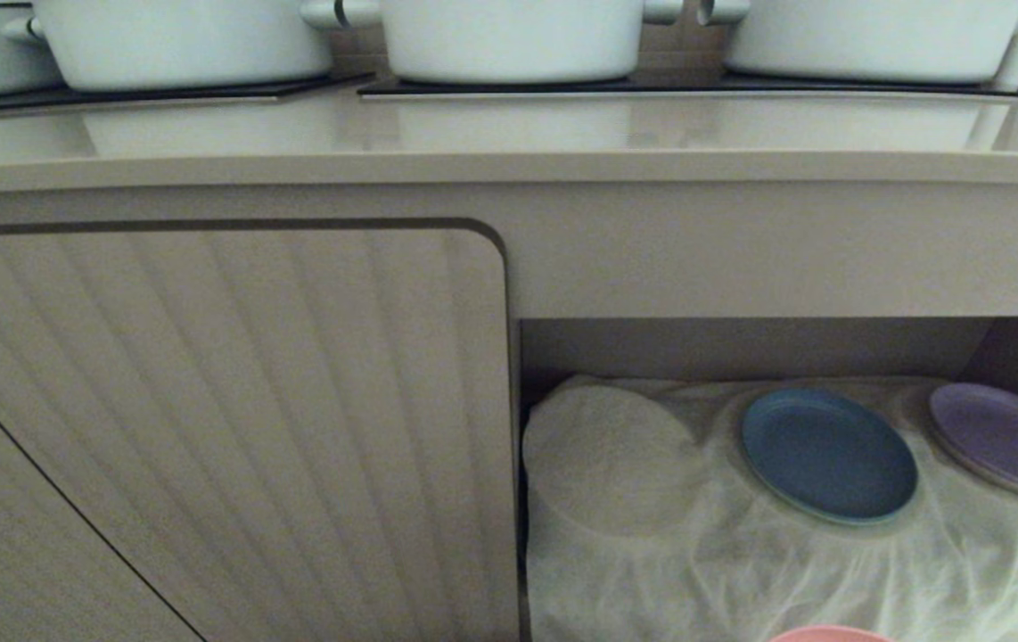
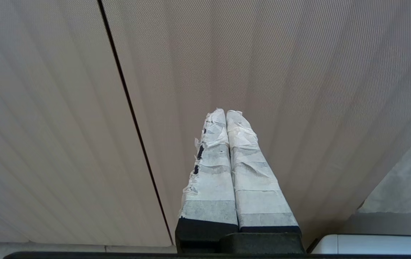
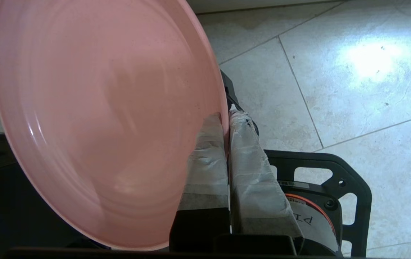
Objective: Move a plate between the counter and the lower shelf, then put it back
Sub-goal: Put the plate
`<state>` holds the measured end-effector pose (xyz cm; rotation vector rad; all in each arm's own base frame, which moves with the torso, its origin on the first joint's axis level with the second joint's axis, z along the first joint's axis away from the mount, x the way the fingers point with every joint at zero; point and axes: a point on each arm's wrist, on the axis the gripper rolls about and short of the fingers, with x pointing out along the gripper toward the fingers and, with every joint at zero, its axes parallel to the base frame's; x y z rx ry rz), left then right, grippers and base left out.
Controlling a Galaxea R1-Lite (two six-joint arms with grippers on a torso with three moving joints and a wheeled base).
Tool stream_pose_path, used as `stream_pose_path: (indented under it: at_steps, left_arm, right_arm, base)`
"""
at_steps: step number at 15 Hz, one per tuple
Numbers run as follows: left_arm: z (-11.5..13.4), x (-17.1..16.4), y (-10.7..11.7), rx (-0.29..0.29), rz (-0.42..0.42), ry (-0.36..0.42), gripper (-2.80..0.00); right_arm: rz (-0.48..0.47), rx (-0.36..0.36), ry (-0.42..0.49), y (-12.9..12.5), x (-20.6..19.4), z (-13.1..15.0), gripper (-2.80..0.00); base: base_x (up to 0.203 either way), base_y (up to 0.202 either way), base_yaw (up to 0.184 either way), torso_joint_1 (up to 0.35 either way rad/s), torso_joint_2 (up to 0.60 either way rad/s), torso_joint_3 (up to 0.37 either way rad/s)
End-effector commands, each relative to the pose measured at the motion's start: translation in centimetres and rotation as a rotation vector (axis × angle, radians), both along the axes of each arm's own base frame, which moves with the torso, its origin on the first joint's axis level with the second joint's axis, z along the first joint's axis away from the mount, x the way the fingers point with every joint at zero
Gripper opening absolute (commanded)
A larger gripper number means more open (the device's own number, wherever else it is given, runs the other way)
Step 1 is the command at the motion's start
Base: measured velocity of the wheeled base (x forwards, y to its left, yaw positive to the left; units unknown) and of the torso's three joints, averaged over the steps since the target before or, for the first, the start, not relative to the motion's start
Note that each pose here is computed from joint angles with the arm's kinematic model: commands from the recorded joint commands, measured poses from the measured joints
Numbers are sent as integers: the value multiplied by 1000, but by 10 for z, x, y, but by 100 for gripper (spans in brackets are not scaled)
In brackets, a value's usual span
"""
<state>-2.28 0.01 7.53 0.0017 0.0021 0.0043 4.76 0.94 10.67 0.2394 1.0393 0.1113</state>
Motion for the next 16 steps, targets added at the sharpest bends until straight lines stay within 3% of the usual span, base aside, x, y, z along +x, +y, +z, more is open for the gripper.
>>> stream_pose_path:
  at_steps: [1, 16]
  left_arm:
    - [0, 0, 0, 0, 0, -1, -280]
    - [0, 0, 0, 0, 0, -1, -280]
  right_arm:
    - [-1, 3, 0, 0, 0, 1, -280]
    - [33, 8, 0, 2, 0, 0, -280]
  base:
    - [0, 0, 0, 0, 0, 0]
    - [0, 0, 0, 0, 0, 0]
